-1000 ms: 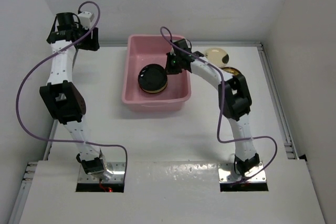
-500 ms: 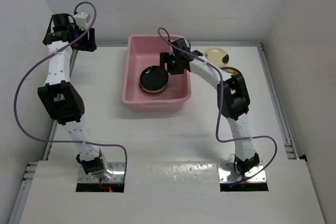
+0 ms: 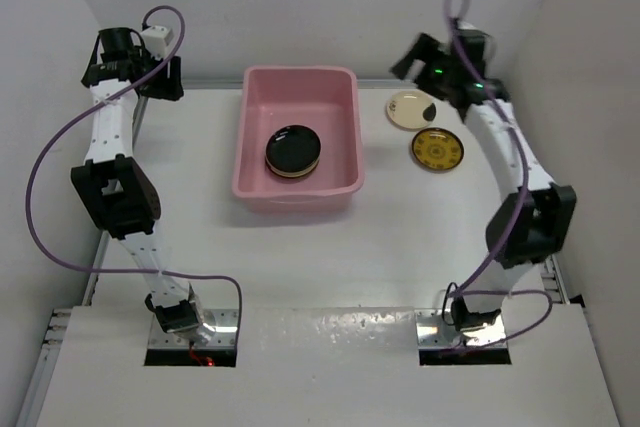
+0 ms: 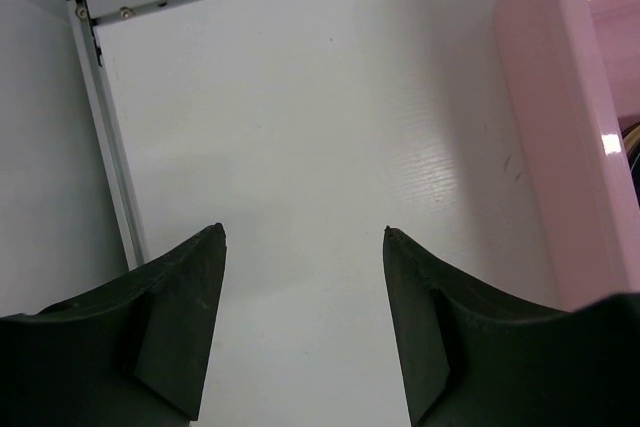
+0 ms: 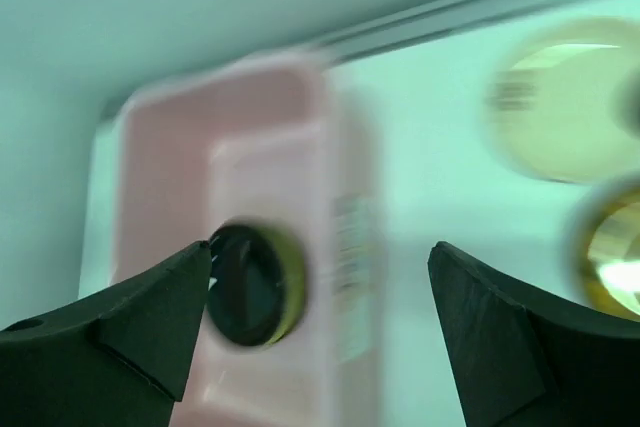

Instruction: Place the plates into the plastic bin on the countertop

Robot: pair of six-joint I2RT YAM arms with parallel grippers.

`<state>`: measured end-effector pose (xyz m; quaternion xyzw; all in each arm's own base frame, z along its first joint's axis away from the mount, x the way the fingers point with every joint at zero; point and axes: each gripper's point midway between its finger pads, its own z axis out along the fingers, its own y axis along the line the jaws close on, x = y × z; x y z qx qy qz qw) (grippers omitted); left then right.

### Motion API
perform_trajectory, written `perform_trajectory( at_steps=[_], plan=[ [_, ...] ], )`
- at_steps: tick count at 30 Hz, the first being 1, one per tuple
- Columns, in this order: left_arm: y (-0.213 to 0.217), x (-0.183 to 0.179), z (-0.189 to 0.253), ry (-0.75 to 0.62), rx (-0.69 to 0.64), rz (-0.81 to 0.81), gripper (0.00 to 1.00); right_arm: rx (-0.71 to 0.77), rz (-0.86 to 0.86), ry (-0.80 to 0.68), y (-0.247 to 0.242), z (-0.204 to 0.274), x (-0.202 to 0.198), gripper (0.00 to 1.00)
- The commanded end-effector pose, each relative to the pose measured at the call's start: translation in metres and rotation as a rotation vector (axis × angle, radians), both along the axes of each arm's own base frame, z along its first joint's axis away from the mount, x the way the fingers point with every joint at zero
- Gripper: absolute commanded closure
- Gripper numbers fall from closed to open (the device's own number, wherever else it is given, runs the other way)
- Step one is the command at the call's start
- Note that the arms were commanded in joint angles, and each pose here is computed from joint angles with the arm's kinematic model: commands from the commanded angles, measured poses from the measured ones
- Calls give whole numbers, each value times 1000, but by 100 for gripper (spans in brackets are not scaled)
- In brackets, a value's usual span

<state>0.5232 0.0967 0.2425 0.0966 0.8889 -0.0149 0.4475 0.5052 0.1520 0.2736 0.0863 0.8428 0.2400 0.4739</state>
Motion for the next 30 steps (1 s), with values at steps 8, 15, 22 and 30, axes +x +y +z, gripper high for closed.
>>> perform_trajectory(
  at_steps=[8, 15, 22, 30],
  plan=[
    [-10, -20, 14, -9, 33, -7, 33, 225, -613, 452, -207, -179, -66, 39],
    [-9, -24, 25, -9, 87, -21, 33, 314, -681, 448, -229, -230, -63, 41],
    [-11, -28, 12, 21, 73, -17, 32, 368, -737, 558, -224, -285, -50, 47],
    [-11, -29, 7, 36, 54, -3, 32, 426, -784, 601, -228, -298, -62, 100]
  ],
)
